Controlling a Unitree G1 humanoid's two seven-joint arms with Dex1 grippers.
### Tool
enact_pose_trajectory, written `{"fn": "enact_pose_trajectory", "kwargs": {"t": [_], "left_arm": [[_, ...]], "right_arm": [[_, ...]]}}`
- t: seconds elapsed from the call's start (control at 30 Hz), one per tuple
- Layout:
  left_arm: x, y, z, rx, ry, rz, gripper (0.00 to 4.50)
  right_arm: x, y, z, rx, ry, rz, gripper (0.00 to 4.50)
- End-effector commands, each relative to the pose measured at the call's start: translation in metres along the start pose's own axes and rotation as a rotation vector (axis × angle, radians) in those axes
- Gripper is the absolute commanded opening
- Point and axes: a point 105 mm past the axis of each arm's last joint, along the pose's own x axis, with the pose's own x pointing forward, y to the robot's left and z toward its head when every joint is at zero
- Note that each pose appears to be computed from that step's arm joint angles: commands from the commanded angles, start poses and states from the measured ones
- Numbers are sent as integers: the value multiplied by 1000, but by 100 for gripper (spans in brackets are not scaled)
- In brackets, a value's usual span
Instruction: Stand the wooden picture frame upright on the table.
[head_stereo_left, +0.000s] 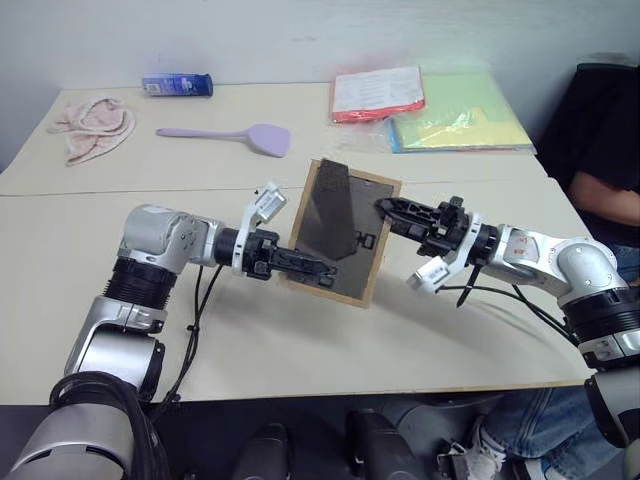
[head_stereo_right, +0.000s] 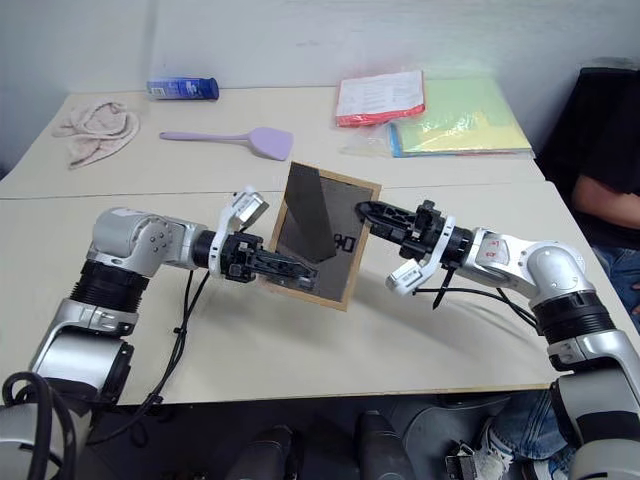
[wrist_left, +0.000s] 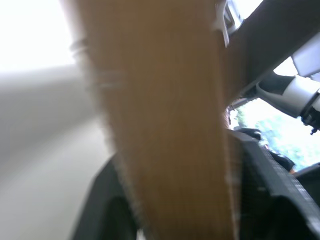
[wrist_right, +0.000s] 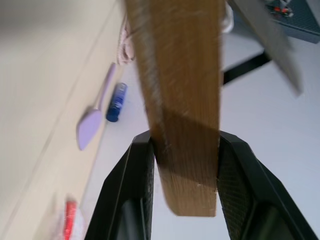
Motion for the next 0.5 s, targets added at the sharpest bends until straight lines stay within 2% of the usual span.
{"fn": "enact_pose_trajectory", "kwargs": {"t": [0.03, 0.13, 0.27, 0.33, 0.4, 0.5], "left_arm": [[-21, -10, 12, 65, -51, 45, 351], [-38, -18, 14, 79, -89, 68, 448], [-63, -37, 17, 102, -167, 75, 450], [-87, -53, 11, 245, -192, 112, 450], [-102, -70, 7, 399, -199, 173, 450], [-104, -69, -4, 525, -147, 266, 450]], "right_arm": [[4, -24, -4, 7, -15, -101, 125], [6, -24, -7, 40, 1, -109, 125], [7, -25, -14, 116, 44, -140, 125], [7, -23, -19, 291, 89, -173, 125], [12, -12, -21, 645, 166, -181, 125], [17, 0, -13, 1263, 171, -177, 124]]}}
